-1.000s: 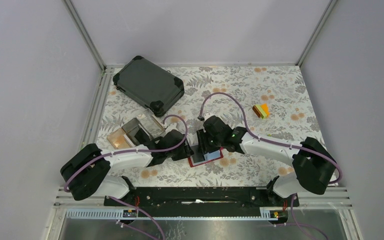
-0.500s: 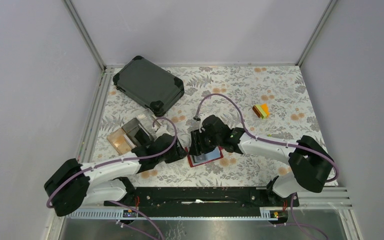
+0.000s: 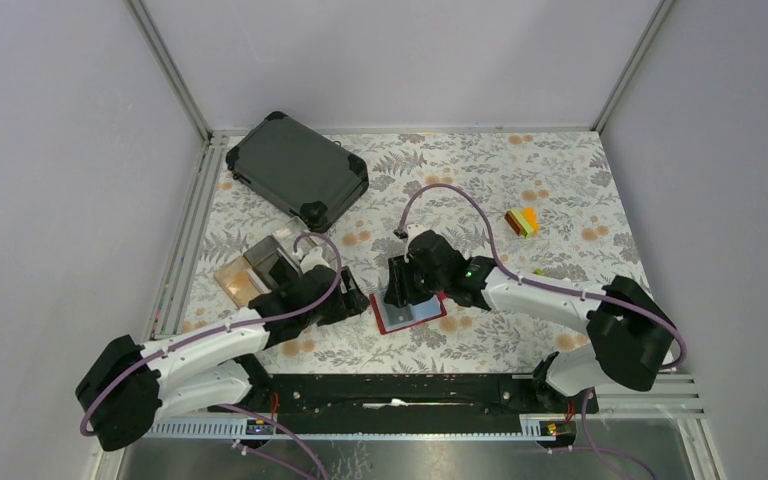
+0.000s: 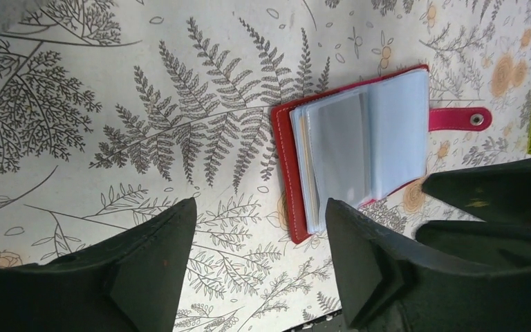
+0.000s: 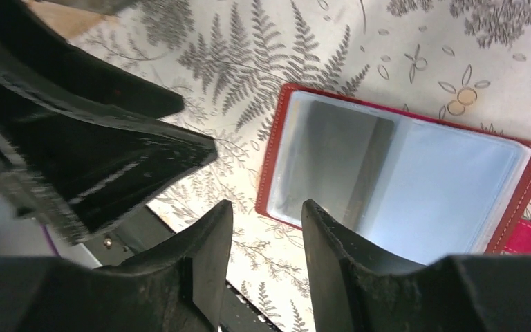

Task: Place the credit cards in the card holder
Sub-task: Insert the credit card into the card holder.

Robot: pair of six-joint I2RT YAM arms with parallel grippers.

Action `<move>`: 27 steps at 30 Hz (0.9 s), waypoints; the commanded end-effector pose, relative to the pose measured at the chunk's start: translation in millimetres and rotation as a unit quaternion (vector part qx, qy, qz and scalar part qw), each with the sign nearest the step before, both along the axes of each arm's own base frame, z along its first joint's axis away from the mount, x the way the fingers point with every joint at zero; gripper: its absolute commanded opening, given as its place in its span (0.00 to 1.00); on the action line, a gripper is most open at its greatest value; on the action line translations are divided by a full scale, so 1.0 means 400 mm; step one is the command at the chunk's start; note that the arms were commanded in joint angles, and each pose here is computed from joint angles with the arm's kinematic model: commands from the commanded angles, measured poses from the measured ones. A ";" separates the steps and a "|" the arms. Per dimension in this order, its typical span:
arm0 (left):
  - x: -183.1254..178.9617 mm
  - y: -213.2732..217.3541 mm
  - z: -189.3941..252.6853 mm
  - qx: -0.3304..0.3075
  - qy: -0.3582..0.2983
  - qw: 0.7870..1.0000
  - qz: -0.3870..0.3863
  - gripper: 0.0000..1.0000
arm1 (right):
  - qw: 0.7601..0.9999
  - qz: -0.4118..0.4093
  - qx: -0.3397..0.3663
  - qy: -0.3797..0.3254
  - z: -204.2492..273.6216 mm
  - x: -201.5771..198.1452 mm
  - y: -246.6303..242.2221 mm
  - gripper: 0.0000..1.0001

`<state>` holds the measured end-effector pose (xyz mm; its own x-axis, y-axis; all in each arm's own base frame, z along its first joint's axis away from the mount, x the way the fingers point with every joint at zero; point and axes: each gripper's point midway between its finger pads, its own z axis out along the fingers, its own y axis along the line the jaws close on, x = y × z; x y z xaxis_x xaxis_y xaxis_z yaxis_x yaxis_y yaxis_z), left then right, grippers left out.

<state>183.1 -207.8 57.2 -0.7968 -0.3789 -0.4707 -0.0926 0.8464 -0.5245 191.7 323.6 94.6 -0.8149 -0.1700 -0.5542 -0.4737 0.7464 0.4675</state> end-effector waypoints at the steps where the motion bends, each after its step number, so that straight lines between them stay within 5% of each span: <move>1: 0.050 -0.024 0.085 -0.021 -0.034 0.999 -0.017 0.74 | 0.999 -0.014 -0.033 0.020 -0.075 -0.009 -0.022 0.47; 8: 0.112 0.075 0.136 0.003 -0.039 0.999 0.011 0.90 | 0.998 -0.027 -0.052 0.005 -0.098 0.005 -0.041 0.46; 18: 0.176 0.334 0.172 0.085 -0.031 0.985 0.148 0.91 | 0.997 -0.041 -0.054 -0.033 -0.065 0.044 -0.095 0.51; 27: 0.178 0.520 0.159 0.073 -0.021 0.957 0.279 0.90 | 0.994 -0.083 -0.034 -0.063 -0.025 0.078 -0.199 0.55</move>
<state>253.8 -16.2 114.8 -0.5156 -0.6436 -0.5655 -0.5171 0.7601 -0.3936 210.7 261.9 69.1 -0.8021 -0.1211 -0.5848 -0.3973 0.8393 0.3710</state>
